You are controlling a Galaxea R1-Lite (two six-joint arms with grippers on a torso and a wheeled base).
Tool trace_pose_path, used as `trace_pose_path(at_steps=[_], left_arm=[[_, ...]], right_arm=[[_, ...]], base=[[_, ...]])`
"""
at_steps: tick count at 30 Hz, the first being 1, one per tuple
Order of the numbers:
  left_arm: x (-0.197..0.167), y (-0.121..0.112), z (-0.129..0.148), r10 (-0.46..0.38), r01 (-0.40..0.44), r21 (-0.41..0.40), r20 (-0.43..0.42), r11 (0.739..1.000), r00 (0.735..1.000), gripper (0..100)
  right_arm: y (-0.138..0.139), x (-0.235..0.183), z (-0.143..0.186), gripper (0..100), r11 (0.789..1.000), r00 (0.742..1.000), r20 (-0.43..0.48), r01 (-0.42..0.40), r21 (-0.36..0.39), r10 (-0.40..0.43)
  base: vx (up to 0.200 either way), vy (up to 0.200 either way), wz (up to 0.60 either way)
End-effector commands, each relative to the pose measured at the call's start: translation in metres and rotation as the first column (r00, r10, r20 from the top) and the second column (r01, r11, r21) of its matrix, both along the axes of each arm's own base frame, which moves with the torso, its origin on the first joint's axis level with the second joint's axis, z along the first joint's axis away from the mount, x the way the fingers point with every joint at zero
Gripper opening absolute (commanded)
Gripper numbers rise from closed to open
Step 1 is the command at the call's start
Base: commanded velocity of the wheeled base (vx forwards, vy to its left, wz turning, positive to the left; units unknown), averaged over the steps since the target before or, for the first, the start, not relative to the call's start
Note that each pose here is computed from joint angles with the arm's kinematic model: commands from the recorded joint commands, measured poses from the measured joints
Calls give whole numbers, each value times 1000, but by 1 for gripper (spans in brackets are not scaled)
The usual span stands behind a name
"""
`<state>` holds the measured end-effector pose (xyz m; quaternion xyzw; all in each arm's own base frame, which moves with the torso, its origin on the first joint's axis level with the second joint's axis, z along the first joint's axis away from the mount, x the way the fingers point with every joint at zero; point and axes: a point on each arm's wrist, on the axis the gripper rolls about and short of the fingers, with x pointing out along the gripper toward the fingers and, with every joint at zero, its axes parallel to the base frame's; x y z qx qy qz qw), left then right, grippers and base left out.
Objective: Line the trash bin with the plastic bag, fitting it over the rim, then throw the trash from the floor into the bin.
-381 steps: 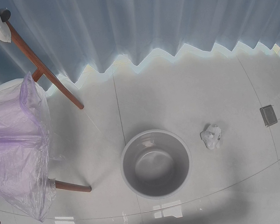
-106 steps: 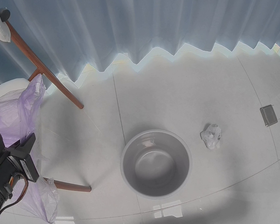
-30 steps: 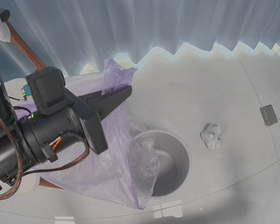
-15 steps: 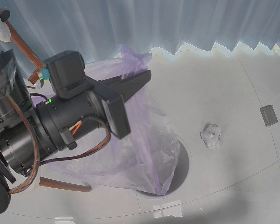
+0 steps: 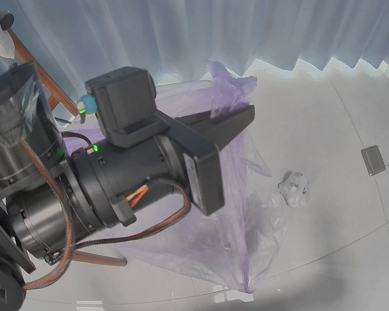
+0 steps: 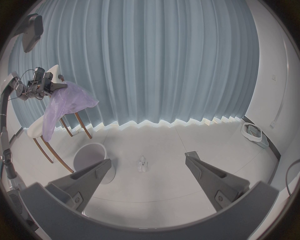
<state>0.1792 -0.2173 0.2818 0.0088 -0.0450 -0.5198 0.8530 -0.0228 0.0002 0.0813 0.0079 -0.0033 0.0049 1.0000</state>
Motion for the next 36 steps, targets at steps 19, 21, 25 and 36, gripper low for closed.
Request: trace_pose_path(at_steps=[19, 21, 25, 36], left_arm=[[-11, -6, -2, -15, 15, 8, 3, 1000, 1000, 0], [-11, -6, -1, -14, 14, 9, 4, 1000, 1000, 0], [-11, -6, -1, -14, 14, 10, 3, 1000, 1000, 0], [-26, 0, 0, 8, -8, 5, 8, 1000, 1000, 0]], right_arm=[[0, 0, -5, 100, 1000, 1000, -2, -1, 1, 1], [0, 0, -5, 100, 1000, 1000, -2, -1, 1, 1], [0, 0, -5, 100, 1000, 1000, -2, -1, 1, 1], [0, 0, -5, 100, 1000, 1000, -2, -1, 1, 1]], base=[[0, 0, 0], [0, 0, 0], [0, 0, 0], [0, 0, 0]])
